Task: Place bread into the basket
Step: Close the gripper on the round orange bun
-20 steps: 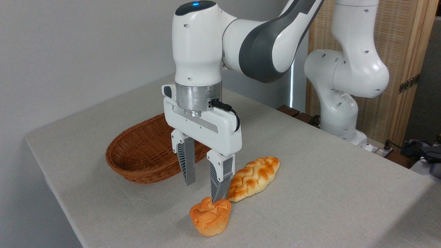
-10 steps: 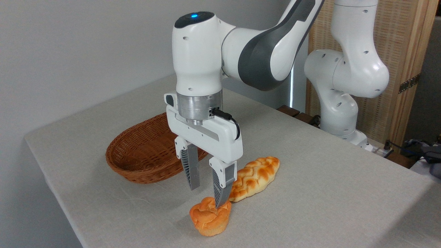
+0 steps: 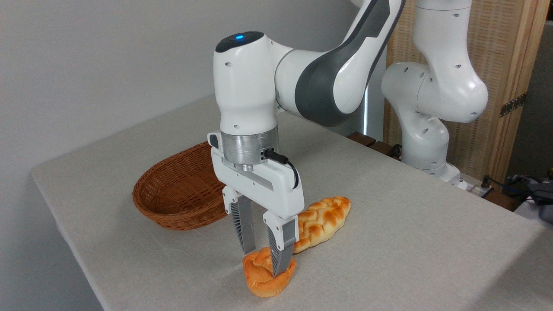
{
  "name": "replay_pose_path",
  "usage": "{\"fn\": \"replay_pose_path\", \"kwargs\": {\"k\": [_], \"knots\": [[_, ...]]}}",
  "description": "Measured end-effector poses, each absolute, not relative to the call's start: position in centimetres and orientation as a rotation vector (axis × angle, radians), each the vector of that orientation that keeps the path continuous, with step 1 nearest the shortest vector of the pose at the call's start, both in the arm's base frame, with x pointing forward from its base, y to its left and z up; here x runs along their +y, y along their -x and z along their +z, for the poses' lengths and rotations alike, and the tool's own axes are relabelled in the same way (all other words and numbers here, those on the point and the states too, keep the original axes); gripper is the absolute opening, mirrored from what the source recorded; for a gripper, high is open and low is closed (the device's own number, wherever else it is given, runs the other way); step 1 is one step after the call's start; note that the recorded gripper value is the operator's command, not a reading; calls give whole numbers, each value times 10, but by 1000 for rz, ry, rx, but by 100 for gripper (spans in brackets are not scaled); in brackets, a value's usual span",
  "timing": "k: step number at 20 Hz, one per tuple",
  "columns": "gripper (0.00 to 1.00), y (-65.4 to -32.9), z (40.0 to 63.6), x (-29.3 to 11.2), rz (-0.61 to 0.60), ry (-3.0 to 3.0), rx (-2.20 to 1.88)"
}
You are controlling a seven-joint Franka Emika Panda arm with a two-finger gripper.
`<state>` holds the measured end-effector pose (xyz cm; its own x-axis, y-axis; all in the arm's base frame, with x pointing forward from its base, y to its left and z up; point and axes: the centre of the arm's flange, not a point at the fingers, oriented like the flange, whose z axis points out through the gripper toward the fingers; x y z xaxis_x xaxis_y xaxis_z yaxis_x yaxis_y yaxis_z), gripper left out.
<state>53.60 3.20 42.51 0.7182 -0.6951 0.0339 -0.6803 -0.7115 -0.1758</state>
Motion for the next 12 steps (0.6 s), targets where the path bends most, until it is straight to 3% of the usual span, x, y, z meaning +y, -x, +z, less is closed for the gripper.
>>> {"fn": "replay_pose_path", "kwargs": {"k": [12], "knots": [[100, -540, 422, 49, -145, 2681, 1203]]}}
